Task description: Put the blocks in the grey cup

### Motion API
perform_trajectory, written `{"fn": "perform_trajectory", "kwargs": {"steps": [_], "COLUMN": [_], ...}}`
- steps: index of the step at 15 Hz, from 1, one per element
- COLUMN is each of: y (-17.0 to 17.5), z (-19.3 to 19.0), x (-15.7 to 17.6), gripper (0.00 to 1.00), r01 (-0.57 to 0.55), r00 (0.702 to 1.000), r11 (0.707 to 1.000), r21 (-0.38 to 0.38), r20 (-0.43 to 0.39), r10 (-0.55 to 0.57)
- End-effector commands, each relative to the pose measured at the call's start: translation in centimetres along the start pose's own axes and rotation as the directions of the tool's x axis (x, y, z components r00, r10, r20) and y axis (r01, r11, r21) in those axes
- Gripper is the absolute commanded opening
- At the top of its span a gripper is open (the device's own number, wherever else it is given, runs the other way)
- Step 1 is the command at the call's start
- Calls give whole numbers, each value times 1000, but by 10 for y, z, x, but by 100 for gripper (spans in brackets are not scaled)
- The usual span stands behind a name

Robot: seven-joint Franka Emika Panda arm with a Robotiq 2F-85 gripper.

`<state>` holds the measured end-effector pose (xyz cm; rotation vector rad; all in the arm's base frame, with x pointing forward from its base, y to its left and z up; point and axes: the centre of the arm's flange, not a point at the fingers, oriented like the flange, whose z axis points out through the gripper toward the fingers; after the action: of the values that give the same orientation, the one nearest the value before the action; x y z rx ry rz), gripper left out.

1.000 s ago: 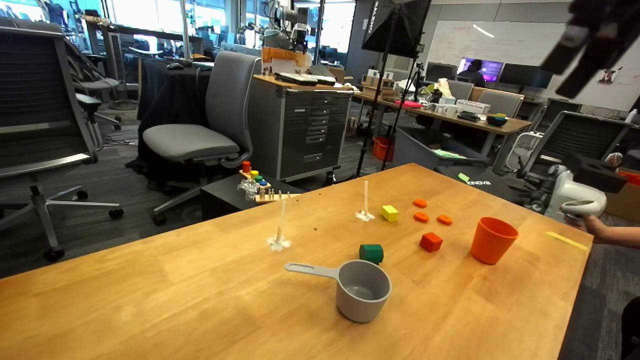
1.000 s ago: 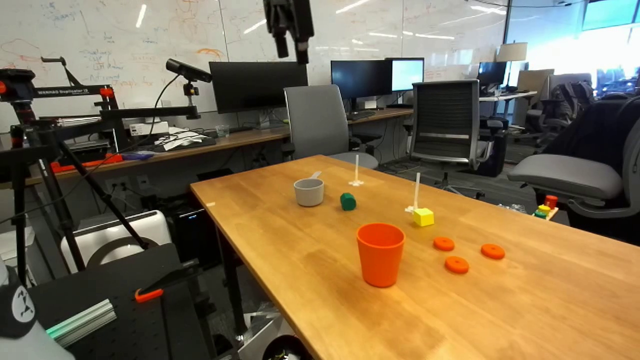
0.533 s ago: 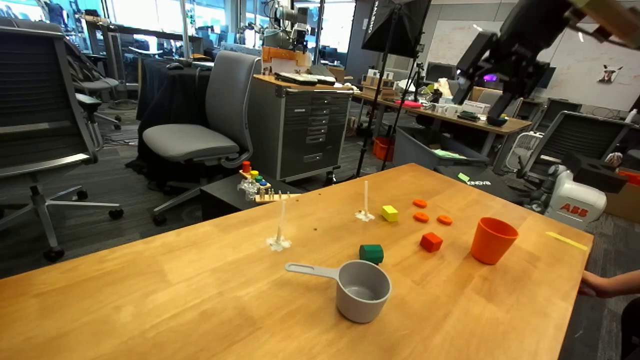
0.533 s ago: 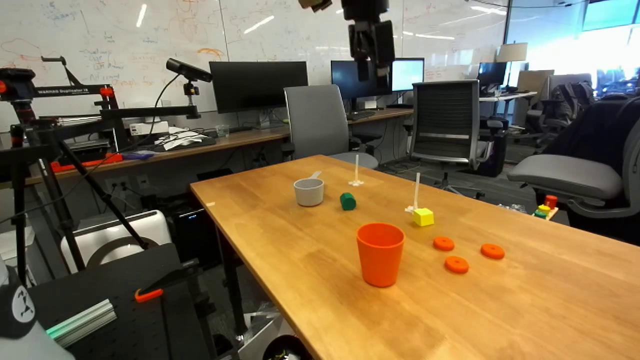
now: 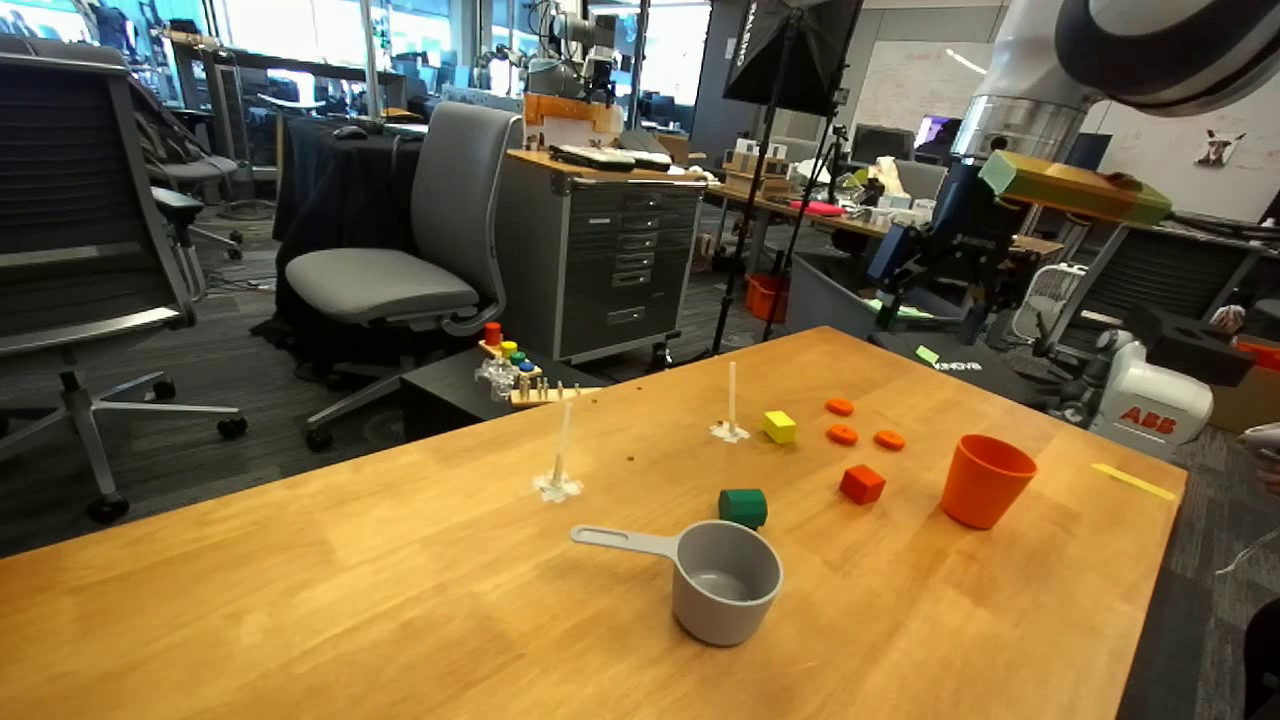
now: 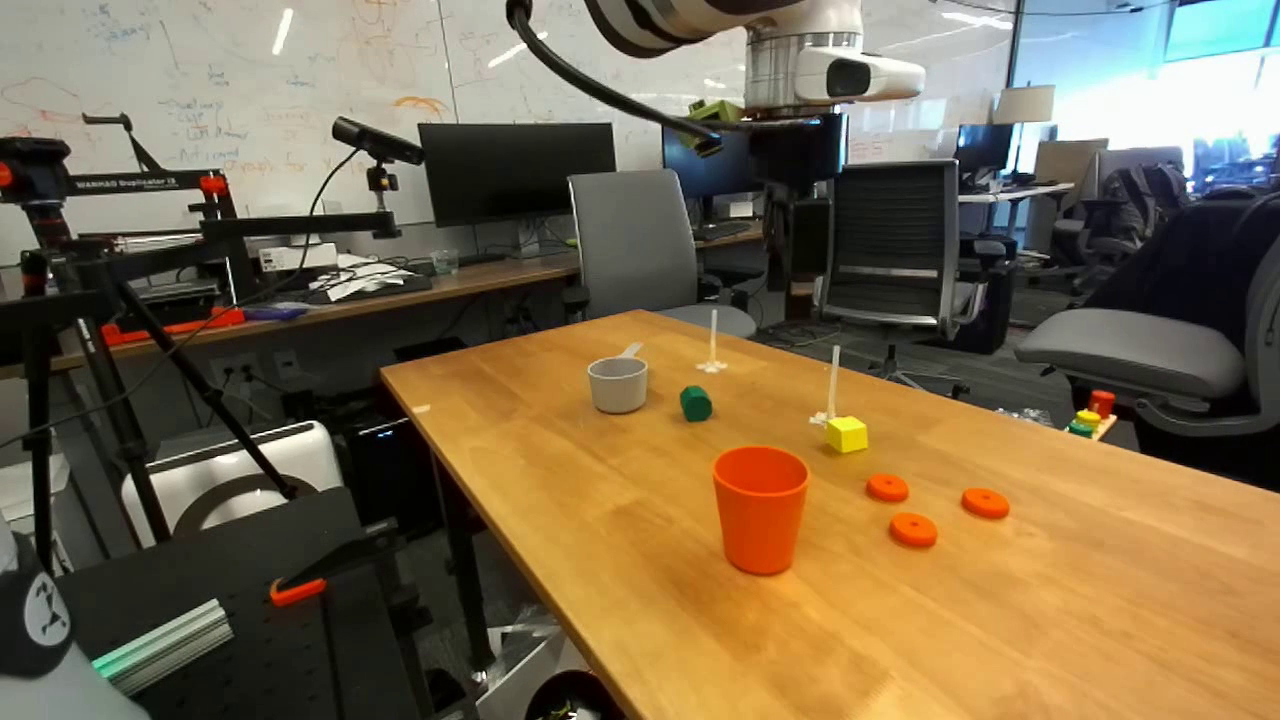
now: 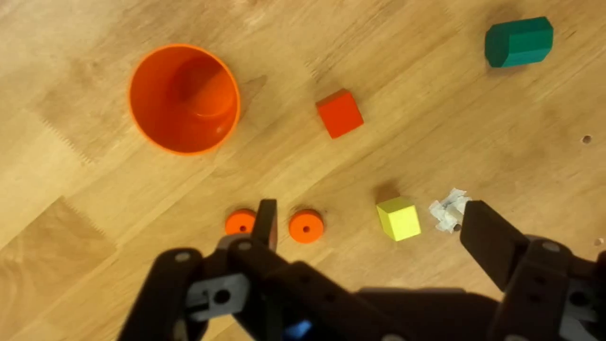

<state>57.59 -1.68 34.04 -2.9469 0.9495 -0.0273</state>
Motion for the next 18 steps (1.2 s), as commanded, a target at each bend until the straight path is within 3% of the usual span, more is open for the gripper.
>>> {"fn": "perform_trajectory", "kwargs": {"steps": [1, 4, 11, 18], "y": [-2, -18, -68, -49], "z": [-2, 10, 66, 132], "x": [0, 7, 4, 32], "gripper": [100, 100, 100, 100], "r01": [-2, 22, 135, 121], "r00": [1000, 1000, 989, 987], "r11": [1000, 999, 983, 958], "r21": [1, -25, -127, -261], "r20": [-1, -2, 84, 129], "r10": [2, -22, -125, -90]}}
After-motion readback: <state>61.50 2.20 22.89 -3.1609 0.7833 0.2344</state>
